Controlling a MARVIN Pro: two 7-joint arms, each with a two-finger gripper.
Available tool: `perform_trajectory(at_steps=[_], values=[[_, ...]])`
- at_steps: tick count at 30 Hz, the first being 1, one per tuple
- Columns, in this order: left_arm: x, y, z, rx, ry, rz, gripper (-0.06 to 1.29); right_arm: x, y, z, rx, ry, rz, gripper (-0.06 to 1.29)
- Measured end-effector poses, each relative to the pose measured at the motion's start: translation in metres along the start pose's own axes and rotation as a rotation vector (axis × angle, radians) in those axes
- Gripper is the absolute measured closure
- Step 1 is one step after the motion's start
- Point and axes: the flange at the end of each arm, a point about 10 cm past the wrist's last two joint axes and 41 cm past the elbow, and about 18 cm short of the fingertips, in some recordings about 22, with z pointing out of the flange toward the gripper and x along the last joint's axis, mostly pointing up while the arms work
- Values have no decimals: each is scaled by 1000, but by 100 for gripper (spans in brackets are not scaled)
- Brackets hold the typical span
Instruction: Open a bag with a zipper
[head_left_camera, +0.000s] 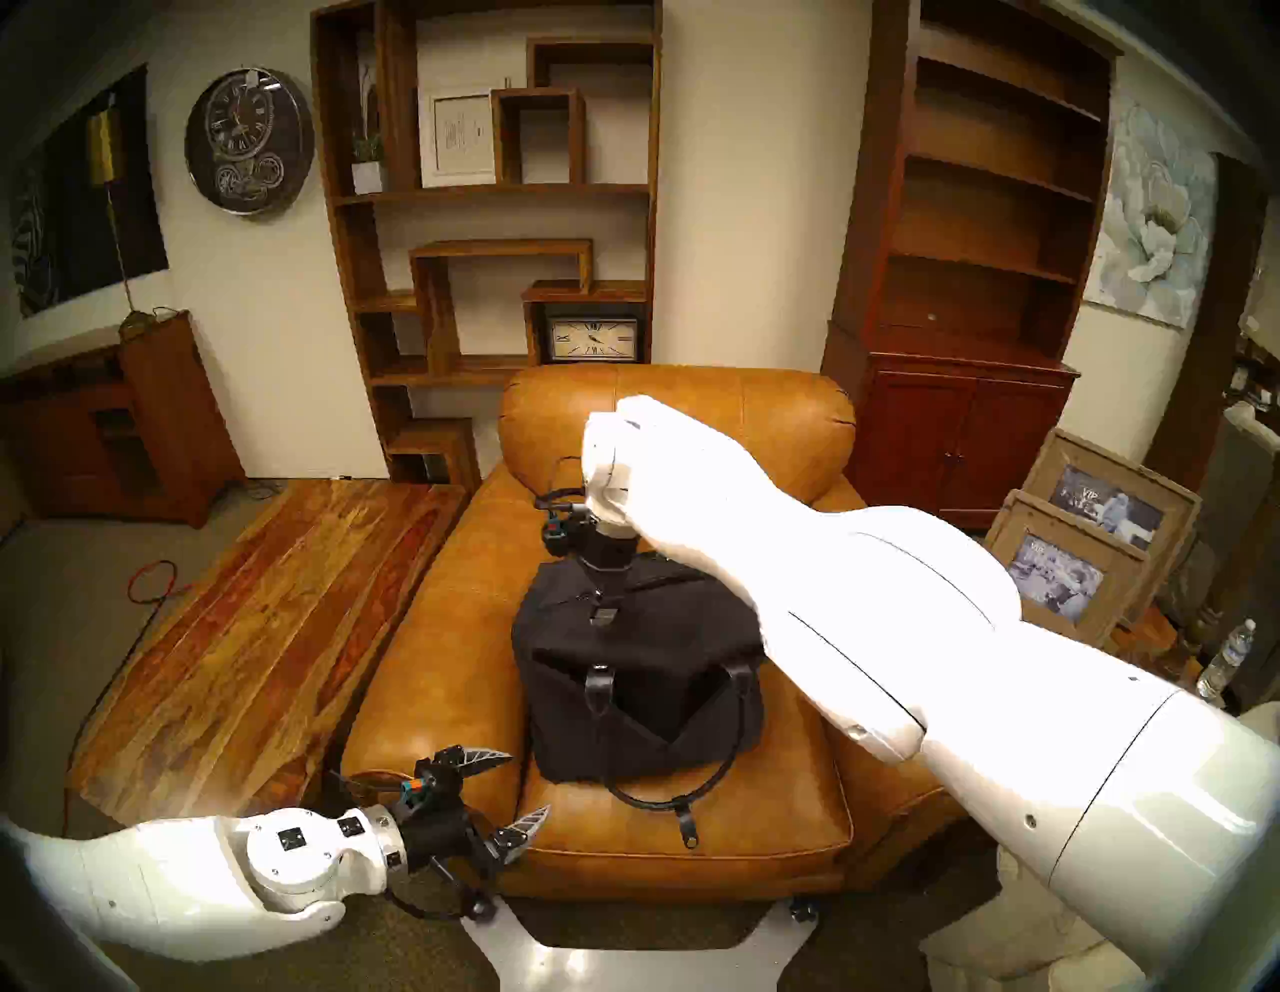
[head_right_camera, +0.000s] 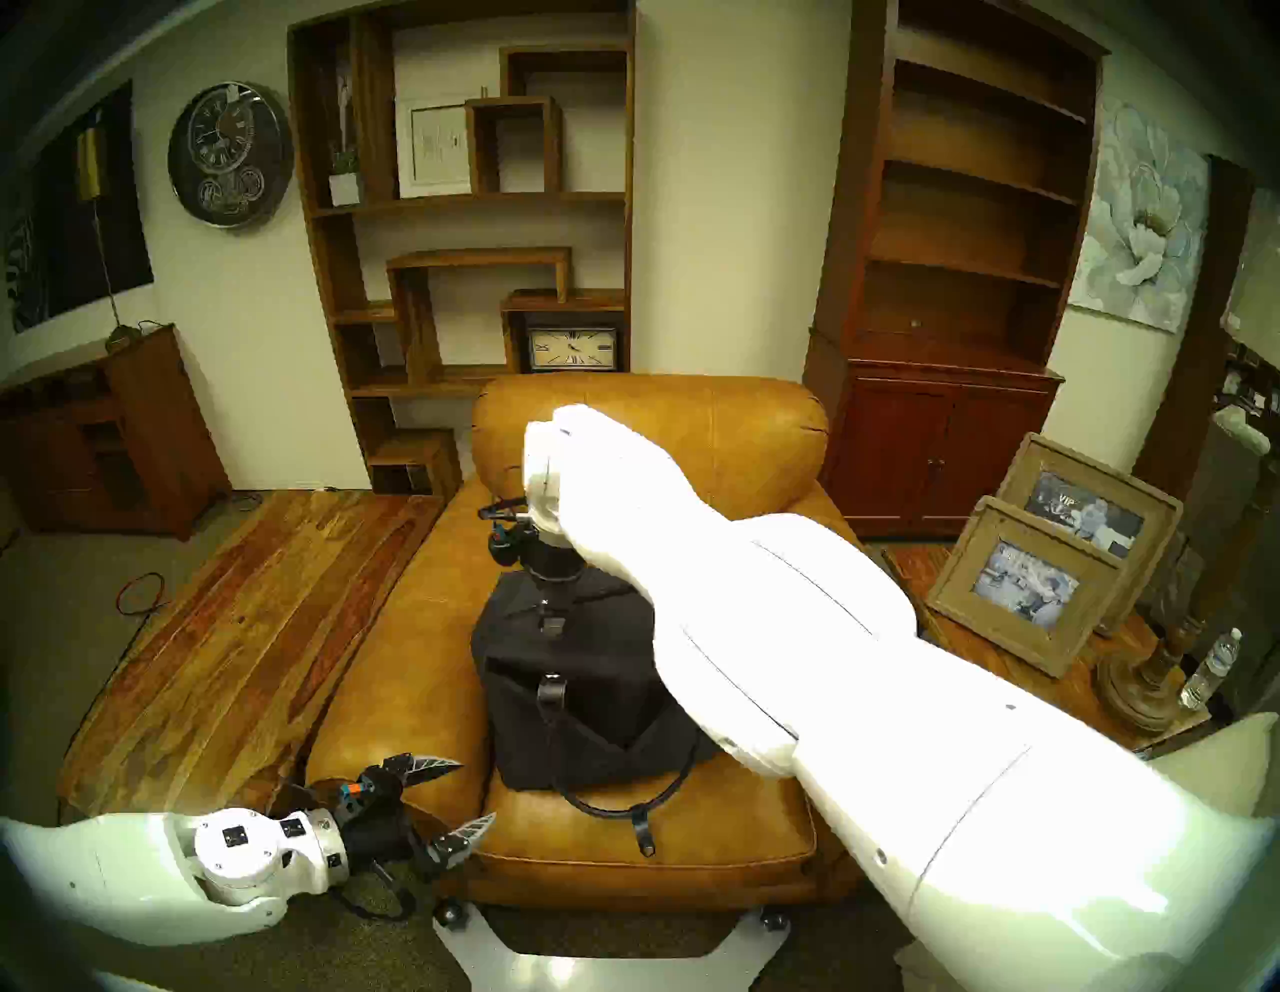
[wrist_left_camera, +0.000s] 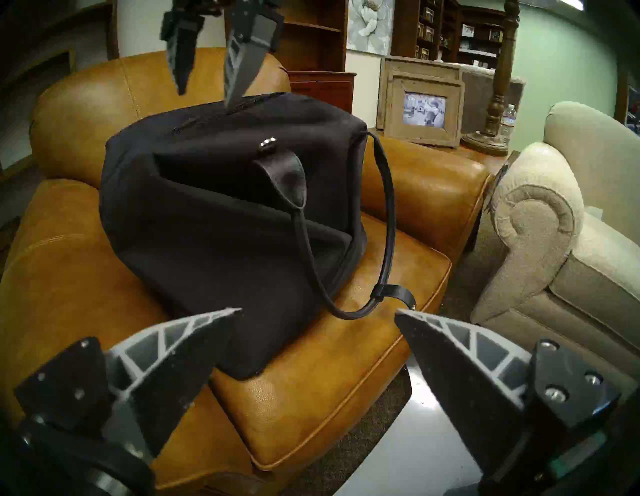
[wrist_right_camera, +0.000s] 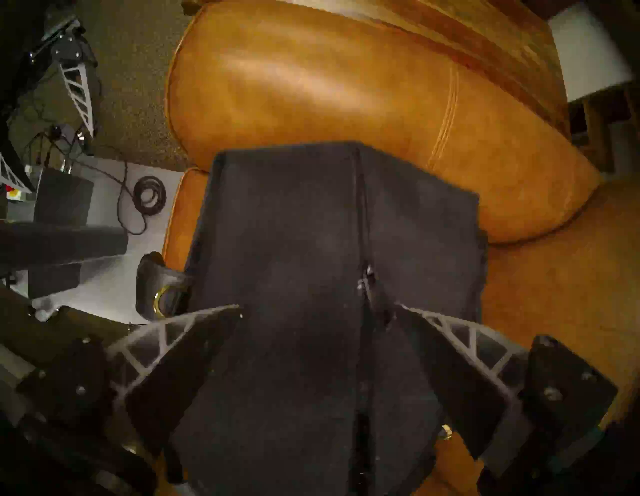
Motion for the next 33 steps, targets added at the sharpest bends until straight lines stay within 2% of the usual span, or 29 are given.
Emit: perform_trajectory(at_steps=[4,11,20,33], values=[[0,0,0,0,-1,0,0,-30,-6,17,39,-6,89,0],[-1,0,0,0,-2,1,0,-69,-7,26,44,-3,209,0],[-1,0,0,1,-3,1,0,-112,1,20,1,7,338,0],[-1,-1,0,1,-5,2,0,-150,15,1,-89,43,443,0]])
